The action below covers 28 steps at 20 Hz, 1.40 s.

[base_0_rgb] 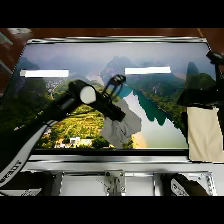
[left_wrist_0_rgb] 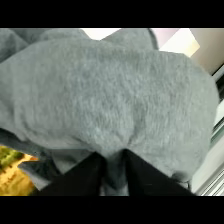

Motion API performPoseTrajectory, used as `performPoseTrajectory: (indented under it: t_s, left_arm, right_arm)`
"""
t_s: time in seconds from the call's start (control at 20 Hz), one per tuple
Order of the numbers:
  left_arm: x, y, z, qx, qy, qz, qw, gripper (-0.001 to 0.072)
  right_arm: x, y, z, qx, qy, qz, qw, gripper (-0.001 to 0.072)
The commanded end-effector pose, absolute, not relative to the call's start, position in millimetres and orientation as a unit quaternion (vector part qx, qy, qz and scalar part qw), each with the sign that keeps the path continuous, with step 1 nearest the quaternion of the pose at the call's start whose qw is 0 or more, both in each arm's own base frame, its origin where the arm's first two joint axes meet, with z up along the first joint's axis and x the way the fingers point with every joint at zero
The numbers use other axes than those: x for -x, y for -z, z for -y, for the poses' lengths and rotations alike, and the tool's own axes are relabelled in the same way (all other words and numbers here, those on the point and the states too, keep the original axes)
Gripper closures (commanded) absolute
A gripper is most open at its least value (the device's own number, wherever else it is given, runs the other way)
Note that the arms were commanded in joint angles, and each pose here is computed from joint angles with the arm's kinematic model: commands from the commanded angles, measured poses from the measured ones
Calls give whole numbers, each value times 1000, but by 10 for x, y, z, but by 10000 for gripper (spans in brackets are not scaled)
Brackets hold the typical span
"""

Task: Fold the shirts.

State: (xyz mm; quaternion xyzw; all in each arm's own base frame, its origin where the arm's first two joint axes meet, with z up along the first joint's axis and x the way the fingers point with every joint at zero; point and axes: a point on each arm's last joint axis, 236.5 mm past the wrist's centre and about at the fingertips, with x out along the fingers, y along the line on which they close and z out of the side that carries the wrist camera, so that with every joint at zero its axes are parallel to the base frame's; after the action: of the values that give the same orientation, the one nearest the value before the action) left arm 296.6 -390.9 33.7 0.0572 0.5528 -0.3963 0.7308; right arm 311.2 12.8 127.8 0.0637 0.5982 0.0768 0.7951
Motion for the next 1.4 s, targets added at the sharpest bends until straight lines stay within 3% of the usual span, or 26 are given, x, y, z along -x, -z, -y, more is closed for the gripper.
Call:
performPoseTrajectory:
  t_s: [0.0,0.05,0.3,0.5,0.65,0.8,0.9,1.05,1.2,1.25,1.3,1.35]
  left_arm:
    - [-2839,128,4065,1,367,-599,712,60]
    - [-2936,86,3973,29,351,-609,711,-9]
    - [-3433,-440,2978,99,315,-610,720,-9]
    - [-3117,-86,2306,157,259,-666,681,-10]
    - [-2668,314,2533,243,273,-687,629,-10]
    - [-2577,555,2891,325,269,-661,621,-11]
    - [-2565,605,3094,343,283,-651,615,-12]
    - [-2681,645,3245,380,278,-636,612,-10]
    - [-2565,830,3276,380,271,-661,588,-6]
    - [-2566,867,3270,380,267,-663,587,4]
    - [-2582,892,3257,381,263,-663,588,113]
    - [-2603,907,3246,382,260,-662,591,306]
  right_arm:
    - [-3095,-871,-142,-74,-73,-616,781,93]
    - [-3106,-777,-142,-77,-71,-616,781,92]
    - [-3037,-511,92,-63,-58,-634,768,92]
    - [-2978,-282,-166,-203,-132,-641,729,92]
    - [-2841,14,-452,-266,-176,-662,678,83]
    - [-2679,373,-676,-259,-203,-691,644,83]
    - [-2598,621,-660,-237,-197,-713,631,83]
    - [-2635,687,-767,-274,-201,-716,610,83]
    - [-2645,730,-775,-268,-198,-716,614,83]
    - [-2650,744,-790,-261,-198,-716,616,84]
    - [-2650,761,-819,-252,-199,-718,618,84]
    - [-2657,790,-847,-243,-195,-720,620,84]
